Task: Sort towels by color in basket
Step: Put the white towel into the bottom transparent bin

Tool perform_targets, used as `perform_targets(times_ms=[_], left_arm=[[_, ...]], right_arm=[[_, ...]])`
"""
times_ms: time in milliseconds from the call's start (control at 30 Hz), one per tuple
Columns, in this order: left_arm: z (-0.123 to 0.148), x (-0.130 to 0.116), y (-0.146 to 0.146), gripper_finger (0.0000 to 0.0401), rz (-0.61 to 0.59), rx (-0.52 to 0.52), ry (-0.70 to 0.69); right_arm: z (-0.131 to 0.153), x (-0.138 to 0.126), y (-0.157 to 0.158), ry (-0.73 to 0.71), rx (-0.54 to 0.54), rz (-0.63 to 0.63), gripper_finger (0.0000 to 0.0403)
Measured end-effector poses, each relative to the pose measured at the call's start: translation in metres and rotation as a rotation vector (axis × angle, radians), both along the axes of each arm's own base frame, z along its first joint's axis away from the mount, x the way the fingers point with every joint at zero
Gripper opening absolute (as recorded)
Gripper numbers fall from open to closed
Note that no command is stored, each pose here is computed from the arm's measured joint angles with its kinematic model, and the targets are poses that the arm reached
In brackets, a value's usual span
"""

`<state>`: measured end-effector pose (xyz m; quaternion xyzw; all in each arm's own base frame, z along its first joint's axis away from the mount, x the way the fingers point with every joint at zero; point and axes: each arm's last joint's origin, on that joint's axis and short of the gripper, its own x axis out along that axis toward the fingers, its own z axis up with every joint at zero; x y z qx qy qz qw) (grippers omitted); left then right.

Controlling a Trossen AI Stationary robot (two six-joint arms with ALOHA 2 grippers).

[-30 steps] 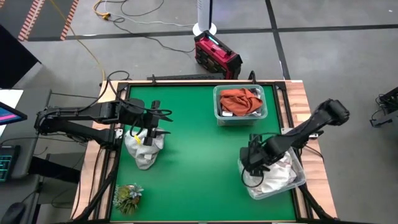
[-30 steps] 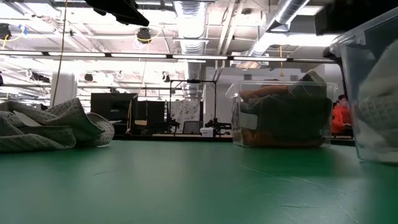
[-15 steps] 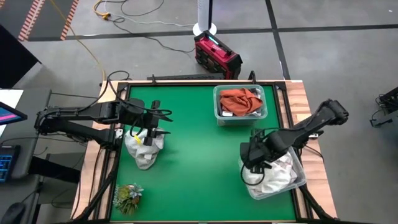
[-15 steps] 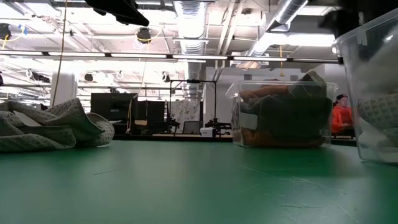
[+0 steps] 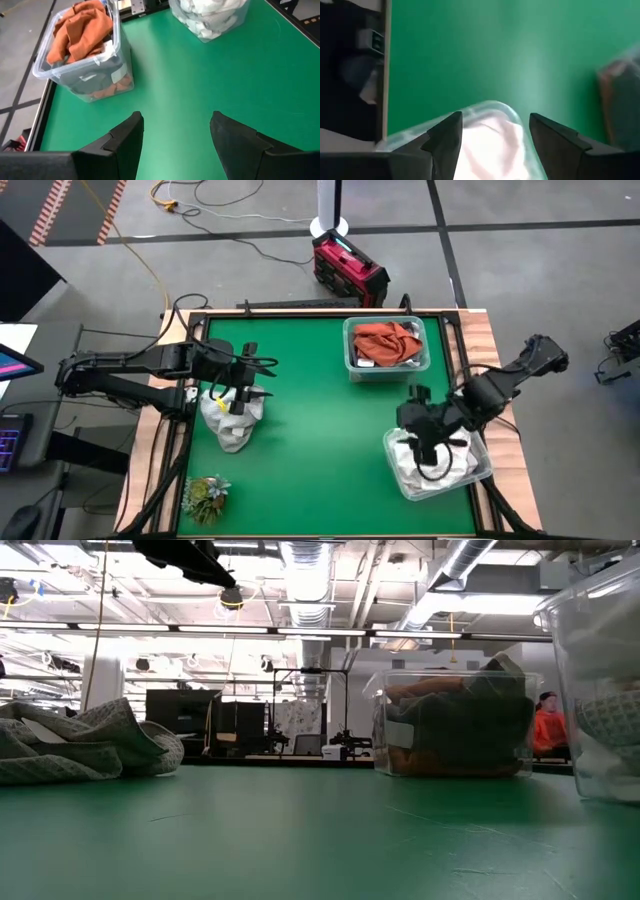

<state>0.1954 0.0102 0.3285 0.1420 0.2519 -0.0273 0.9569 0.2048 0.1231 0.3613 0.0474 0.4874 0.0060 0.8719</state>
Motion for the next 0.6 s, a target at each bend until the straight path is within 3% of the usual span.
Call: perform_targets(times_ms=[133, 433, 600], left_arm=[[0.0, 0.0, 0.0, 0.0219, 0.0, 0.0, 0.004], [0.0, 0.0, 0.0, 0.0219, 0.0, 0.0, 0.003], [0.0, 0.0, 0.0, 0.0219, 0.002, -0.005, -0.001]], right_arm=[[-0.015, -0.001, 0.022, 0.084, -0.02, 0.011, 0.026], [-0.078, 0.013, 0.063, 0.41, -0.212, 0.008, 0.026], [-0.117, 0.02, 0.071, 0.556, -0.156, 0.022, 0.026]])
